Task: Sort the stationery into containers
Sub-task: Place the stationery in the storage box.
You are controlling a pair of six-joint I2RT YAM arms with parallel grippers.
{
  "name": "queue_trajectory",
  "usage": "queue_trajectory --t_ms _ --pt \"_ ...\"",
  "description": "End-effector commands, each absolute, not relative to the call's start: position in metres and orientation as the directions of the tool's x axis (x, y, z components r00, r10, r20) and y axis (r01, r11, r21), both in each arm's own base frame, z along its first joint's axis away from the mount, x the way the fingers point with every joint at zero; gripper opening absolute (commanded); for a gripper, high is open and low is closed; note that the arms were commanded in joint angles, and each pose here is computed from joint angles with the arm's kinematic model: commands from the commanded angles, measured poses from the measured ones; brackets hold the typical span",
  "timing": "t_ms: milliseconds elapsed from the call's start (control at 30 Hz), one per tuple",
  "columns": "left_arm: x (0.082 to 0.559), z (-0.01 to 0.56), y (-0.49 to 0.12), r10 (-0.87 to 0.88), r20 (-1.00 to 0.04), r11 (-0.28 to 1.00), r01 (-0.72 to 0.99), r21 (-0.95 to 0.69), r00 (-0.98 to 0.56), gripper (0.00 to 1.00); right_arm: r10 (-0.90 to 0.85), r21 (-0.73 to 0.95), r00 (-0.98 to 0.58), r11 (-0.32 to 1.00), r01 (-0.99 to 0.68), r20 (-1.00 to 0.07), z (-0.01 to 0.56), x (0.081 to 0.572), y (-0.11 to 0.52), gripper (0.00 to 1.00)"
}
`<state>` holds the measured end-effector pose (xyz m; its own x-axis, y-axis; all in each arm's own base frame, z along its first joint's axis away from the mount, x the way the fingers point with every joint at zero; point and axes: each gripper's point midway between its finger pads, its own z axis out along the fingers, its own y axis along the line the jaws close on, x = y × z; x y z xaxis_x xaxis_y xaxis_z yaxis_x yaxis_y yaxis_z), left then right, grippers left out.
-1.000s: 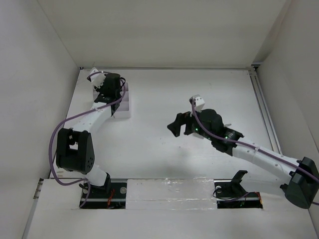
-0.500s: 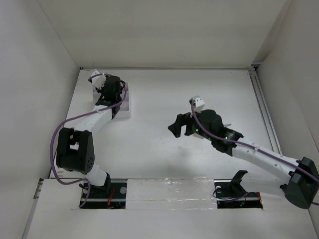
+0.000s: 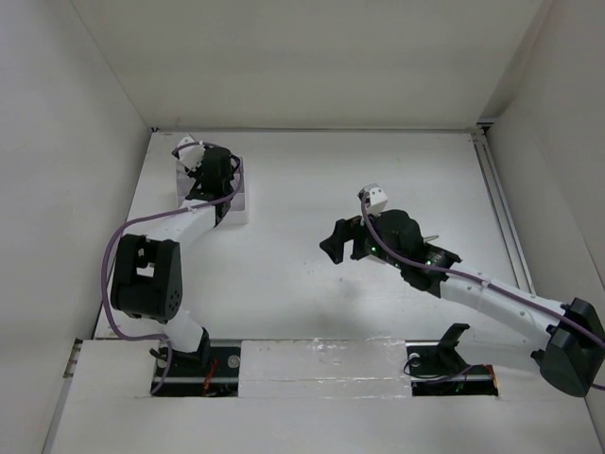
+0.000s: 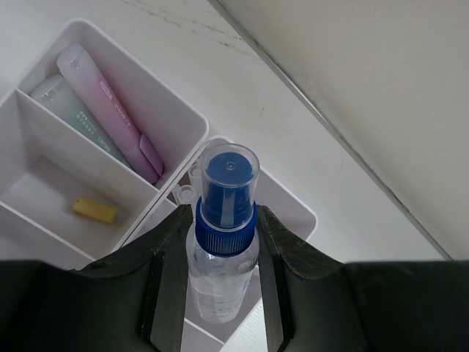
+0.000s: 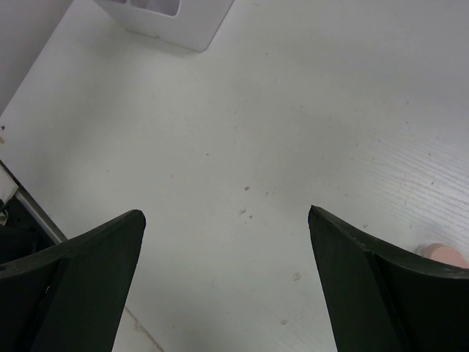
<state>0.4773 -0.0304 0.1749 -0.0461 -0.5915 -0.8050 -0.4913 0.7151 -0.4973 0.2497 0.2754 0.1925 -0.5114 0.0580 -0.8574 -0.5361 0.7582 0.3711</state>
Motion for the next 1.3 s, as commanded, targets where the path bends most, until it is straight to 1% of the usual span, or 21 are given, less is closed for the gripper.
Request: queue_trajectory --t_ms 0,533,567,600,667,700,733,833,867,967,1000,1067,1167,1267 --pt "0.483 0.191 -0.030 -0.598 -0.801 0.711 -0.454 -0.536 0.010 0.00 0.077 0.363 -0.470 0.746 -0.558 -0.879 0.208 0.252 0.274 0.99" --pt "0.483 0.161 -0.030 -0.586 -0.809 0.719 -0.491 -0.492 -0.048 0.00 0.094 0.365 -0.460 0.753 -0.548 -0.883 0.209 0.251 0.264 0.99" --pt "0.483 0.161 -0.035 -0.585 -0.809 0.724 -0.484 -0.491 -0.054 0.02 0.100 0.367 -0.454 0.750 -0.550 -0.885 0.212 0.251 0.264 0.99" --pt "0.483 0.161 -0.033 -0.583 -0.811 0.721 -0.490 -0.489 -0.048 0.11 0.104 0.367 -0.453 0.755 -0.543 -0.885 0.212 0.253 0.261 0.99" --pt "0.482 0.173 -0.037 -0.578 -0.815 0.727 -0.470 -0.500 -0.028 0.22 0.108 0.370 -0.449 0.747 -0.552 -0.887 0.216 0.251 0.262 0.99" --pt "0.482 0.173 -0.041 -0.568 -0.822 0.739 -0.463 -0.489 -0.040 0.25 0.108 0.370 -0.449 0.747 -0.552 -0.887 0.216 0.251 0.262 0.99" --pt "0.481 0.177 -0.045 -0.567 -0.823 0.741 -0.457 -0.492 -0.033 0.32 0.108 0.370 -0.449 0.747 -0.552 -0.887 0.216 0.251 0.262 0.99" --pt "0.480 0.181 -0.044 -0.559 -0.829 0.748 -0.452 -0.487 -0.032 0.39 0.103 0.369 -0.455 0.749 -0.550 -0.885 0.212 0.250 0.261 0.99" --pt "0.477 0.182 -0.044 -0.559 -0.828 0.747 -0.450 -0.489 -0.029 0.45 0.103 0.369 -0.455 0.749 -0.550 -0.885 0.212 0.250 0.261 0.99" --pt "0.475 0.191 -0.045 -0.567 -0.824 0.747 -0.433 -0.506 -0.015 0.56 0.103 0.369 -0.455 0.749 -0.550 -0.885 0.212 0.250 0.261 0.99" --pt "0.474 0.196 -0.044 -0.569 -0.822 0.745 -0.427 -0.512 -0.007 0.65 0.103 0.369 -0.455 0.749 -0.550 -0.885 0.212 0.250 0.261 0.99" --pt "0.474 0.196 -0.043 -0.567 -0.824 0.743 -0.433 -0.510 -0.001 0.69 0.100 0.372 -0.457 0.744 -0.555 -0.884 0.212 0.249 0.262 0.99" --pt "0.467 0.210 -0.043 -0.571 -0.821 0.739 -0.419 -0.527 0.027 0.71 0.110 0.373 -0.450 0.747 -0.551 -0.886 0.215 0.251 0.259 0.99" --pt "0.462 0.232 -0.048 -0.577 -0.815 0.744 -0.379 -0.550 0.050 0.74 0.110 0.373 -0.450 0.747 -0.551 -0.886 0.215 0.251 0.259 0.99"
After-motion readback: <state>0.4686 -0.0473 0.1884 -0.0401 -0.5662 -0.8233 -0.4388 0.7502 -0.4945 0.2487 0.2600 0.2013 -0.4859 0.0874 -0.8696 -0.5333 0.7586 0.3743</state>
